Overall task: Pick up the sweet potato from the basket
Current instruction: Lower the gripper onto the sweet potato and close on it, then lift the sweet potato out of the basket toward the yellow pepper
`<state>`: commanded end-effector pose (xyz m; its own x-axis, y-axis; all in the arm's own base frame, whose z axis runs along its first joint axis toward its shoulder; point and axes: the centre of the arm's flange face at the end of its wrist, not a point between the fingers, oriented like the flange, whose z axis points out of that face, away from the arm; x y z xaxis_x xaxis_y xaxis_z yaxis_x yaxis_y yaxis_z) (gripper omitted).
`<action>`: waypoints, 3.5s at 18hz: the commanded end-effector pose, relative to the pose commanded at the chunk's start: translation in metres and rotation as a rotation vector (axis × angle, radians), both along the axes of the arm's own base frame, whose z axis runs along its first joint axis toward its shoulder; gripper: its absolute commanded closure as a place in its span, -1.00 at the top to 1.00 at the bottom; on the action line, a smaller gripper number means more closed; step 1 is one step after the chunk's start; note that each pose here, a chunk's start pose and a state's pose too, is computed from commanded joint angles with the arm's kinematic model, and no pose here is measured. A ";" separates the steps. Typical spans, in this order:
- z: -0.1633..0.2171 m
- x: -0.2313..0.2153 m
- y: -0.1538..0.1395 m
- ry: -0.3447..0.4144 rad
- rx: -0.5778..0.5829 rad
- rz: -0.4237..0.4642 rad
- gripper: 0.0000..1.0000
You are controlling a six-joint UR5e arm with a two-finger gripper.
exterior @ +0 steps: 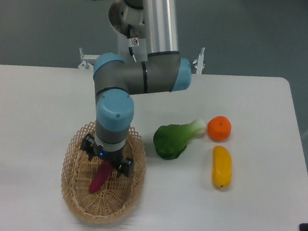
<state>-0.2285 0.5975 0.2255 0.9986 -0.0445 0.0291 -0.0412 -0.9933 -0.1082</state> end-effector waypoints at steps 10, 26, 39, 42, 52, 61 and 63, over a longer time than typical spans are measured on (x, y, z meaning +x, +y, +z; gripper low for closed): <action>-0.020 0.007 0.003 0.004 -0.011 0.004 1.00; -0.022 0.005 0.002 0.027 -0.024 0.002 0.09; 0.001 0.001 0.005 0.052 0.013 -0.006 -0.10; 0.032 -0.009 0.006 0.084 0.059 0.004 -0.10; 0.111 -0.122 -0.066 0.193 0.129 -0.007 -0.09; 0.131 -0.212 -0.163 0.199 0.075 -0.121 -0.09; 0.136 -0.222 -0.177 0.207 0.071 -0.133 -0.09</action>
<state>-0.4507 0.4206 0.3617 0.9681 -0.1709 -0.1830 -0.1998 -0.9678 -0.1532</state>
